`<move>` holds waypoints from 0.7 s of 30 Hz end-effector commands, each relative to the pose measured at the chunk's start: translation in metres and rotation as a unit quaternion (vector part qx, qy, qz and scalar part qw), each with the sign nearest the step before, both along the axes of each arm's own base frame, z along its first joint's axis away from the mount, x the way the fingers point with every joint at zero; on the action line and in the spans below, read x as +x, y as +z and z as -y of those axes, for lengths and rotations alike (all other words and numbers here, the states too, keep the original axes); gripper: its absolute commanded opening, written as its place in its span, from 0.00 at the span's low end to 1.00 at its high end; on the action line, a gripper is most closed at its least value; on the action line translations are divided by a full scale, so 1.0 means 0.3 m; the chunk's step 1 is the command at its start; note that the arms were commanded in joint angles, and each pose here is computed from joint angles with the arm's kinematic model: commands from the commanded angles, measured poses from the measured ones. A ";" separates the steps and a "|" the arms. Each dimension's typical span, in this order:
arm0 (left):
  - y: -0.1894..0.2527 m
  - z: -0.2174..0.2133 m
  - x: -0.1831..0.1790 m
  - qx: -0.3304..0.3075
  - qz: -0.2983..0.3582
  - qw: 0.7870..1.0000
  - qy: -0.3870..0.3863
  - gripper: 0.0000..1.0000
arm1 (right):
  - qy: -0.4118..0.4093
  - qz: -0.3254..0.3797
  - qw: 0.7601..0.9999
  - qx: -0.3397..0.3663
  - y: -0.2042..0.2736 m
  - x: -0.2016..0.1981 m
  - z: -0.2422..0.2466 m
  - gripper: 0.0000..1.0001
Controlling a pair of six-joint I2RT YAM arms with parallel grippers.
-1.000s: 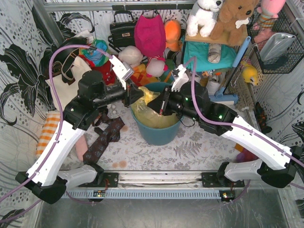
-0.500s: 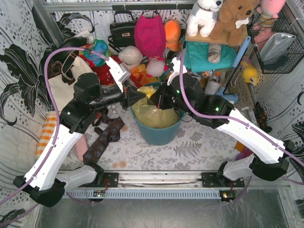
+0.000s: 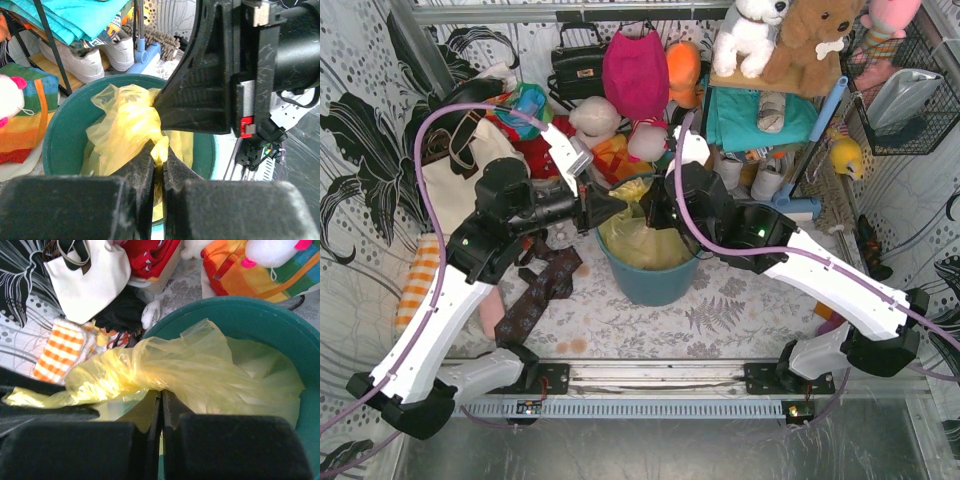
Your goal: Tie the trash bag
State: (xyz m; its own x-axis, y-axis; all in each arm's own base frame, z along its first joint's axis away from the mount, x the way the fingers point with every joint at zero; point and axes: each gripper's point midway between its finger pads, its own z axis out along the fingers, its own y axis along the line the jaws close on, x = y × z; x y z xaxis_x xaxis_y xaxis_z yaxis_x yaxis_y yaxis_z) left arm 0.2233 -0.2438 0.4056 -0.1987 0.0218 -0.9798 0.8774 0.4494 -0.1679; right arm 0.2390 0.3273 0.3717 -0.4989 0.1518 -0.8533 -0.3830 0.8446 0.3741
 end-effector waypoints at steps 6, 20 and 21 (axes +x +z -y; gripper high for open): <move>0.043 -0.004 -0.062 -0.043 -0.010 0.999 -0.014 0.15 | -0.072 0.069 0.995 0.010 -0.015 0.085 0.008 0.00; -0.031 -0.014 -0.074 -0.084 -0.069 0.994 0.013 0.13 | 0.013 0.121 0.971 0.208 0.065 0.010 -0.125 0.00; -0.030 -0.014 -0.079 -0.088 -0.069 0.994 0.012 0.13 | 0.018 0.119 0.968 0.220 0.067 0.002 -0.131 0.00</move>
